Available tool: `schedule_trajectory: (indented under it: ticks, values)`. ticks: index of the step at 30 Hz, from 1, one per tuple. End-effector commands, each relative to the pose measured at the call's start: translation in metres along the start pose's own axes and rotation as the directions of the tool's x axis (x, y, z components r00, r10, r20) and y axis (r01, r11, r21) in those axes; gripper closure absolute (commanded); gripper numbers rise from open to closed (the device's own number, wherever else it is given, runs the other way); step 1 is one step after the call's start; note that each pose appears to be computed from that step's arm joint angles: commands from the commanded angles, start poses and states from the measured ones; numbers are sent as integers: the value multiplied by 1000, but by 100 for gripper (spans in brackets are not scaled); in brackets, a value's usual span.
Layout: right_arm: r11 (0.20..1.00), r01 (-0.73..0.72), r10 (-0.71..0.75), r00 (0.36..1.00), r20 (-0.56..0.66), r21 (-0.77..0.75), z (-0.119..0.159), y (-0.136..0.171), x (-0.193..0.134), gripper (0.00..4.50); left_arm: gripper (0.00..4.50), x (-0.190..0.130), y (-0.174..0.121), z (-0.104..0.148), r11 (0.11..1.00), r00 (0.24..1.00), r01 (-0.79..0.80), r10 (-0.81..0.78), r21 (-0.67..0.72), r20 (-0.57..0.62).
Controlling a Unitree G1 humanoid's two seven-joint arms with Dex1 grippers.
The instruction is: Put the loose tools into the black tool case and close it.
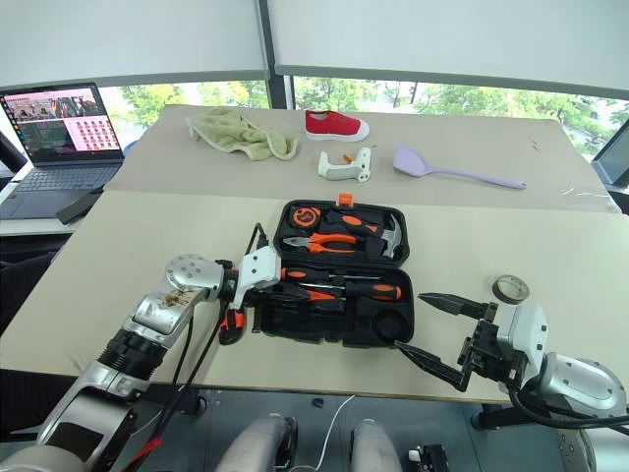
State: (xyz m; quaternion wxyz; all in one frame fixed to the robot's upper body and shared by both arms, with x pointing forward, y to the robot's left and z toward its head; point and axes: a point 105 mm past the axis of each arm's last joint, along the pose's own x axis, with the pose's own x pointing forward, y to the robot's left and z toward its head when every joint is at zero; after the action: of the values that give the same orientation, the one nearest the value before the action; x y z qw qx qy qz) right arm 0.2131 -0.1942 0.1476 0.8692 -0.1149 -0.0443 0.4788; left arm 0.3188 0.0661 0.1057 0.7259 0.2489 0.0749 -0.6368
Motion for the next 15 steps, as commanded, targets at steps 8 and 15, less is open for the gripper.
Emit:
schedule_trajectory:
  ticks: [8,15]
  values:
    - [999,11,-11,1000,13,-47,6,-4,0,0,446,-30,4,20,990,971,-107,125,-96,204]
    - [991,20,-24,999,-33,-134,-9,-12,-18,0,223,-137,-8,0,921,905,-341,377,-190,199]
